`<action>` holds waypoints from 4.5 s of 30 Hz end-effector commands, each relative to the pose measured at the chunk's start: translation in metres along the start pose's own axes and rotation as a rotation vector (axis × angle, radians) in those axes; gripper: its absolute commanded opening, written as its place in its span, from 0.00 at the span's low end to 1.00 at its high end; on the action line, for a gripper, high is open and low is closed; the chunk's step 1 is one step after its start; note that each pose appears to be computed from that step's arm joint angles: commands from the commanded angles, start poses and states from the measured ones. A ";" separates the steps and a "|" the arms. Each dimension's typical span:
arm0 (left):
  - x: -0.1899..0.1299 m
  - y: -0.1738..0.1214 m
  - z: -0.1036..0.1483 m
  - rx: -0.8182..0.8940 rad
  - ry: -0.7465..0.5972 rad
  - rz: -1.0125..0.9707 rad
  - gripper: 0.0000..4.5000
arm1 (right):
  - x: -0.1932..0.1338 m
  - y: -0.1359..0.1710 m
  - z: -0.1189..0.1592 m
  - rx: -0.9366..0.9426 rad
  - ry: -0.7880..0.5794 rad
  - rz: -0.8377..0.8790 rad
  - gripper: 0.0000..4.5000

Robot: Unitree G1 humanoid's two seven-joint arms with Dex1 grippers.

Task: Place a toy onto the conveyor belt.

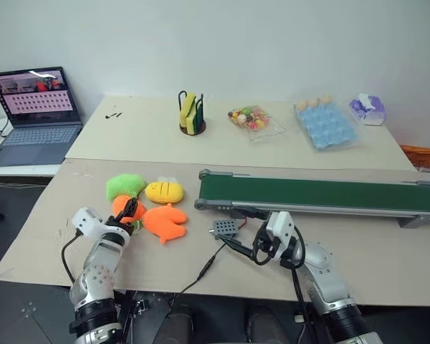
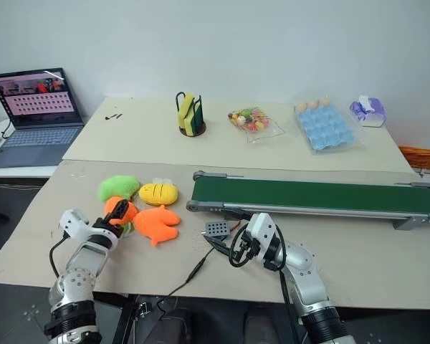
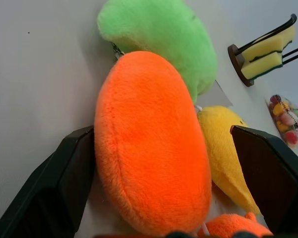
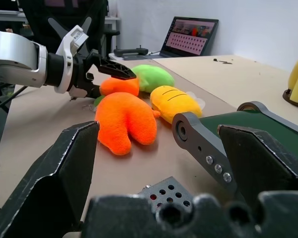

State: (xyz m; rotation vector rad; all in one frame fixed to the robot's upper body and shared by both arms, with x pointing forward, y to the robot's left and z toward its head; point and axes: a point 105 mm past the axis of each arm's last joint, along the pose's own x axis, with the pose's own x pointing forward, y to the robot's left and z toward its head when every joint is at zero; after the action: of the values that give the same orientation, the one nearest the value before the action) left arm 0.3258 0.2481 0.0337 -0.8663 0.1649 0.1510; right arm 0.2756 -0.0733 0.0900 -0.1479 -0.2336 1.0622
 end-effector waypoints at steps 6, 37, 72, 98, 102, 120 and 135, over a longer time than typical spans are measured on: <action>0.000 0.002 -0.023 -0.048 0.081 0.009 0.99 | 0.002 -0.007 0.008 -0.032 -0.026 -0.027 1.00; -0.035 -0.137 0.045 0.677 -0.390 -0.320 0.01 | 0.001 -0.014 0.003 -0.031 0.000 -0.059 1.00; 0.019 -0.181 -0.037 2.411 -0.869 -0.976 0.84 | 0.005 -0.020 0.007 -0.026 -0.036 -0.149 1.00; 0.026 -0.206 -0.034 2.433 -0.911 -1.005 0.99 | 0.008 -0.022 0.007 -0.033 -0.039 -0.148 1.00; 0.027 -0.205 -0.046 2.424 -0.870 -1.055 0.99 | 0.007 -0.023 0.007 -0.035 -0.040 -0.152 1.00; 0.023 -0.173 -0.031 2.328 -0.672 -1.045 0.99 | 0.006 -0.026 0.009 -0.026 -0.047 -0.169 1.00; -0.007 -0.218 -0.032 1.779 -0.455 -1.209 0.99 | 0.008 -0.024 0.008 -0.016 -0.051 -0.164 1.00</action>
State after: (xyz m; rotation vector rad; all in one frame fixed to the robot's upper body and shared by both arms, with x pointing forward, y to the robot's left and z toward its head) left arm 0.3590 0.0819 0.1631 0.9915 -0.5987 -0.8672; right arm 0.2966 -0.0787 0.0920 -0.1197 -0.2401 0.9052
